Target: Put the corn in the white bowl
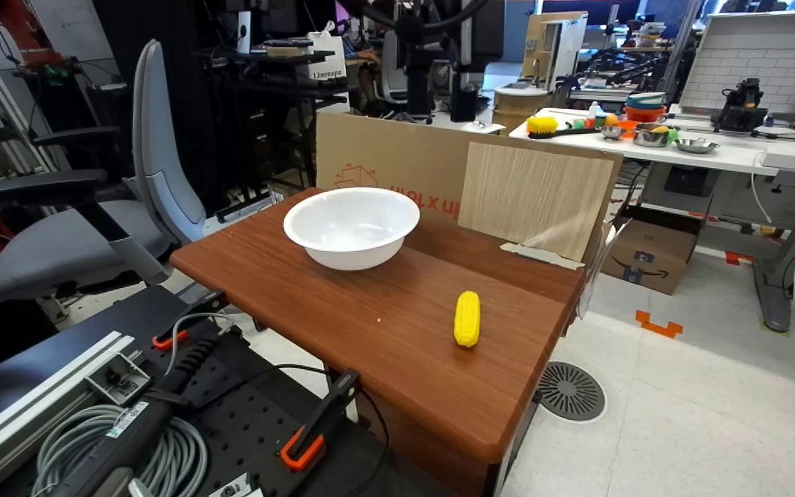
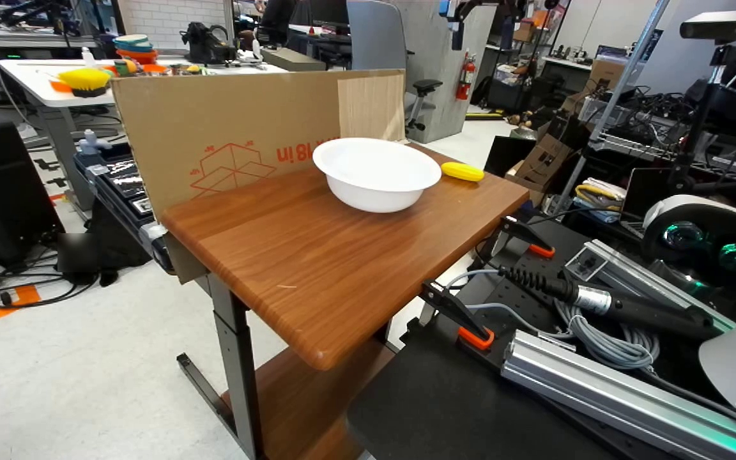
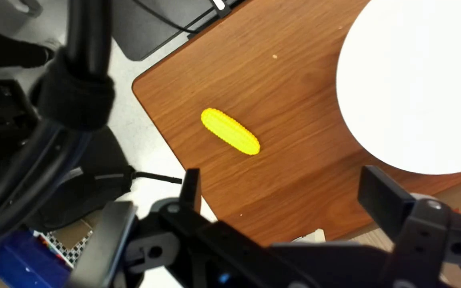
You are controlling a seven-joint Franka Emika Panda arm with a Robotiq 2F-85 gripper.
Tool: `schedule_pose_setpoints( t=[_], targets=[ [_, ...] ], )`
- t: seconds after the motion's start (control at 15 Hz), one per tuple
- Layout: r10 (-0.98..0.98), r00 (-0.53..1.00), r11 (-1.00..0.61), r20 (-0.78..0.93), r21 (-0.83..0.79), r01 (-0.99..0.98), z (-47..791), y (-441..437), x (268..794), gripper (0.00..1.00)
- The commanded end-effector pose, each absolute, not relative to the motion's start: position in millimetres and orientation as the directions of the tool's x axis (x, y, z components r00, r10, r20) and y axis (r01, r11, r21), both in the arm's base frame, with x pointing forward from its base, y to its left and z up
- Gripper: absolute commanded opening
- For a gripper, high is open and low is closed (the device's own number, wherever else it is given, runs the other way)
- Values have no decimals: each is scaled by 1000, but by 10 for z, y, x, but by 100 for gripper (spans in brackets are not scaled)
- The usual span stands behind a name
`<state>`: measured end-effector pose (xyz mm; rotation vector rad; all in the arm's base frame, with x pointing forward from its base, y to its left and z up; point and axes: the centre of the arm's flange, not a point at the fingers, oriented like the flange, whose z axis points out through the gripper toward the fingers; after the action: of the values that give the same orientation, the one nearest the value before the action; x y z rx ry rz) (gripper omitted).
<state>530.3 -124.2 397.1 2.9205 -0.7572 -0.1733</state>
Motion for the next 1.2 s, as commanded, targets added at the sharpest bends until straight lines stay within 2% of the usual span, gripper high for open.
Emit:
schedule_pose_setpoints(
  t=[0.0, 0.27, 0.4, 0.47, 0.73, 1.13],
  targets=[
    [-324, 943, -927, -80, 222, -300, 3692, -1498, 5358, 100],
    [-127, 988, -955, -89, 279, -98, 3398, -1813, 5290, 100],
    [-29, 998, -967, -48, 254, -16, 3322, -1830, 5235, 100],
    [-140, 990, -974, -7, 181, -136, 3287, -1746, 5205, 100],
    [-229, 961, -969, 156, 60, -240, 3138, -1632, 5192, 100],
    [-338, 927, -939, 162, 7, -344, 2685, -1762, 5262, 100]
  ],
)
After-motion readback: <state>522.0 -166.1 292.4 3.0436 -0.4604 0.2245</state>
